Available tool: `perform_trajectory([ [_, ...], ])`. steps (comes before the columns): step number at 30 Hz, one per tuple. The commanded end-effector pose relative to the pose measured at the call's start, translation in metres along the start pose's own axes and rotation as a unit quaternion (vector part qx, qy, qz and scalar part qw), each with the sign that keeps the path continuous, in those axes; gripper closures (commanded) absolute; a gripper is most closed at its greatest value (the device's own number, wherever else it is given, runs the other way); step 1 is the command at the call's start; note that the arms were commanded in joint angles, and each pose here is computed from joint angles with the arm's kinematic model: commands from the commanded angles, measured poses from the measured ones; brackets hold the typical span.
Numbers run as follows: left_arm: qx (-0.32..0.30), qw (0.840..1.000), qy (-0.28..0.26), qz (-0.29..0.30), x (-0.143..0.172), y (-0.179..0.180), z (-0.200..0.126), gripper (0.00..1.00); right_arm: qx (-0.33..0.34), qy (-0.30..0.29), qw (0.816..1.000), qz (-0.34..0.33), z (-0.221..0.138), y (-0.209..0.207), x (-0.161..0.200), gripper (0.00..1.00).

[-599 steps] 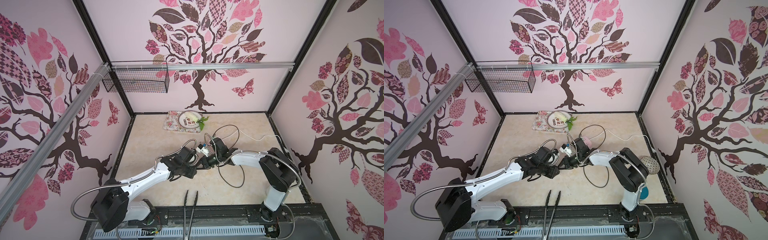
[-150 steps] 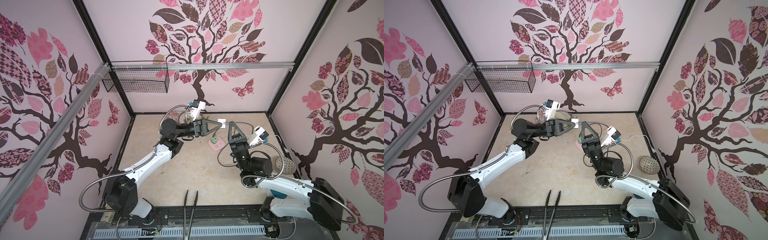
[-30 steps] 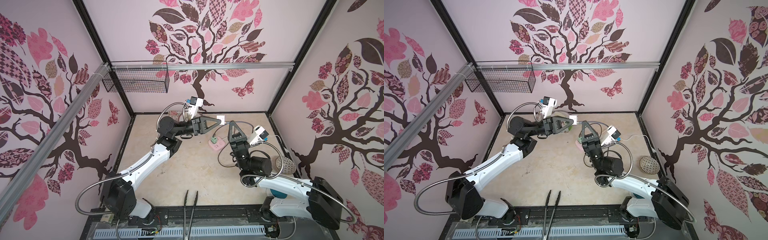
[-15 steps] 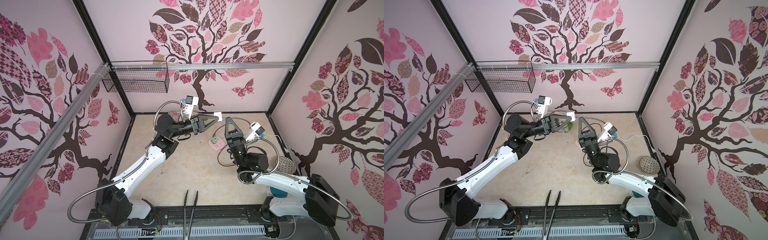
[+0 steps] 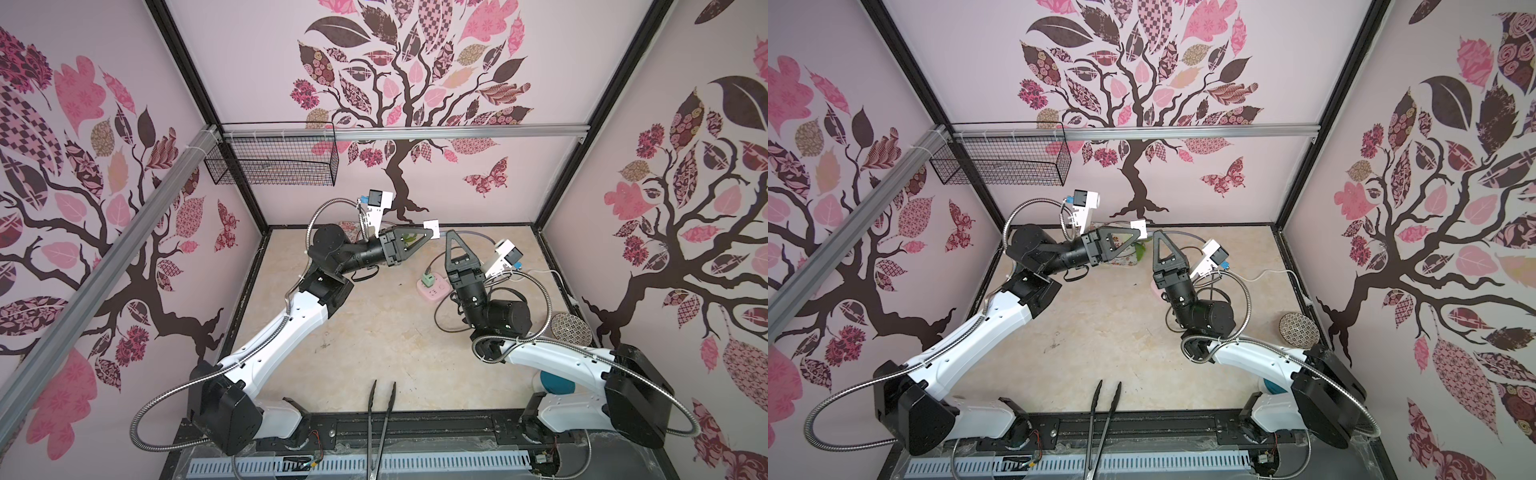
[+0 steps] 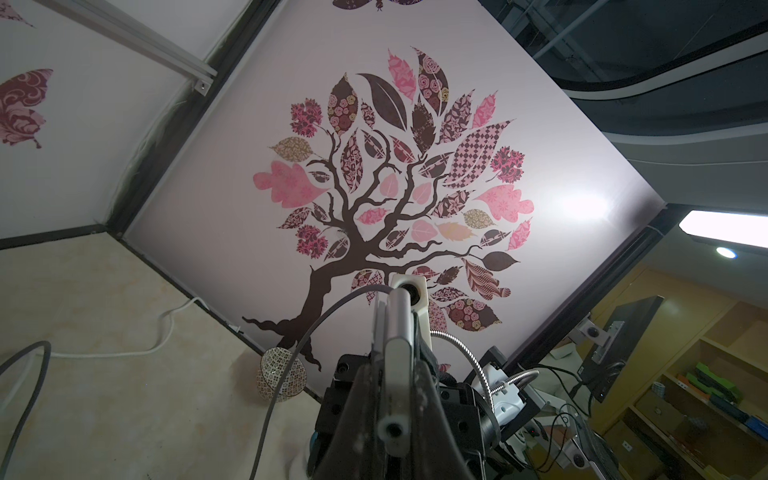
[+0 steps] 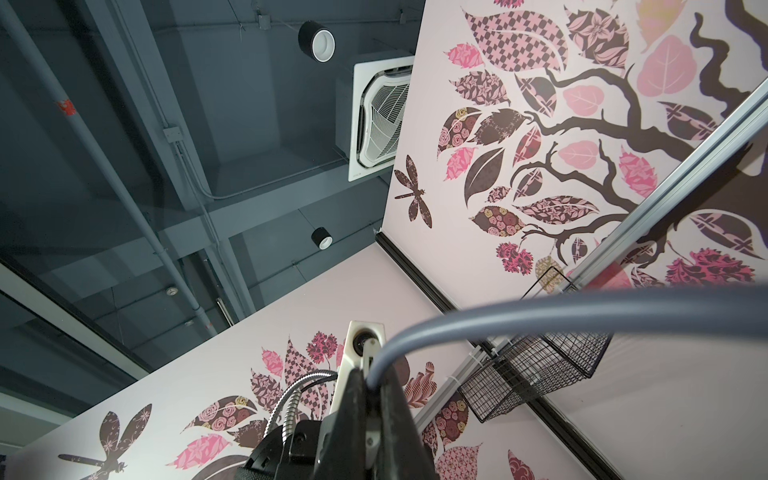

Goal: Charge mp3
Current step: Insert the charging cable into the MP3 player, then place the MP3 player at the center of the board.

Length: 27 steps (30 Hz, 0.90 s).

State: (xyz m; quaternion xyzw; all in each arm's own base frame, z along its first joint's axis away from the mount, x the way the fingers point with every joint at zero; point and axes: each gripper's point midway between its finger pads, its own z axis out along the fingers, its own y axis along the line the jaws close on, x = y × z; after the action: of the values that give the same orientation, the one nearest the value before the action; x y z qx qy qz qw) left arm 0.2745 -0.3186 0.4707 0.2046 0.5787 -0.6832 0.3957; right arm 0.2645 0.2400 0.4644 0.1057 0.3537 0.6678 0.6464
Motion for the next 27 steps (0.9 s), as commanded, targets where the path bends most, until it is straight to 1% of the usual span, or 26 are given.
perform_trajectory([
  [1, 0.01, 0.999, 0.027, -0.021, 0.018, 0.015, 0.01, 1.0, 0.032, 0.138, 0.99, 0.006, -0.014, -0.032, 0.075, 1.0],
  [4, 0.006, 1.0, 0.012, -0.026, 0.015, 0.027, 0.002, 1.0, 0.056, 0.151, 0.987, 0.003, -0.022, -0.044, 0.081, 0.99],
  [5, 0.004, 1.0, 0.008, -0.027, 0.013, 0.029, -0.001, 1.0, 0.062, 0.156, 0.986, 0.001, -0.023, -0.046, 0.082, 0.95],
  [6, 0.001, 1.0, 0.004, -0.027, 0.01, 0.033, -0.004, 1.0, 0.067, 0.165, 0.984, -0.003, -0.024, -0.049, 0.086, 0.82],
  [7, -0.003, 1.0, 0.002, -0.028, 0.008, 0.037, -0.007, 1.0, 0.068, 0.171, 0.983, -0.007, -0.025, -0.049, 0.087, 0.73],
  [8, -0.008, 1.0, -0.002, -0.029, 0.007, 0.041, -0.01, 1.0, 0.068, 0.175, 0.982, -0.012, -0.025, -0.049, 0.087, 0.67],
  [9, -0.015, 0.999, -0.005, -0.033, 0.006, 0.046, -0.014, 1.0, 0.068, 0.185, 0.98, -0.018, -0.025, -0.048, 0.088, 0.57],
  [10, -0.021, 0.999, -0.007, -0.037, 0.006, 0.051, -0.017, 1.0, 0.073, 0.193, 0.978, -0.024, -0.025, -0.049, 0.088, 0.5],
  [12, -0.031, 0.999, -0.012, -0.043, 0.009, 0.059, -0.024, 1.0, 0.088, 0.21, 0.973, -0.042, -0.028, -0.051, 0.086, 0.43],
  [15, -0.043, 0.998, -0.017, -0.049, 0.017, 0.068, -0.033, 1.0, 0.108, 0.229, 0.965, -0.062, -0.037, -0.051, 0.079, 0.37],
  [17, -0.051, 0.997, -0.016, -0.056, 0.022, 0.074, -0.036, 1.0, 0.122, 0.255, 0.957, -0.064, -0.043, -0.053, 0.082, 0.34],
  [21, -0.082, 0.993, -0.008, -0.083, 0.036, 0.092, -0.05, 1.0, 0.142, 0.32, 0.935, -0.056, -0.059, -0.058, 0.09, 0.31],
  [22, -0.091, 0.991, -0.004, -0.094, 0.043, 0.098, -0.055, 1.0, 0.156, 0.335, 0.927, -0.06, -0.064, -0.061, 0.091, 0.29],
  [24, -0.109, 0.987, 0.006, -0.114, 0.057, 0.108, -0.065, 1.0, 0.178, 0.358, 0.913, -0.081, -0.071, -0.064, 0.089, 0.28],
  [25, -0.128, 0.984, 0.012, -0.125, 0.067, 0.117, -0.072, 1.0, 0.192, 0.369, 0.904, -0.095, -0.076, -0.067, 0.087, 0.27],
  [27, -0.156, 0.978, 0.022, -0.135, 0.084, 0.128, -0.081, 1.0, 0.212, 0.376, 0.895, -0.113, -0.081, -0.071, 0.081, 0.25],
])
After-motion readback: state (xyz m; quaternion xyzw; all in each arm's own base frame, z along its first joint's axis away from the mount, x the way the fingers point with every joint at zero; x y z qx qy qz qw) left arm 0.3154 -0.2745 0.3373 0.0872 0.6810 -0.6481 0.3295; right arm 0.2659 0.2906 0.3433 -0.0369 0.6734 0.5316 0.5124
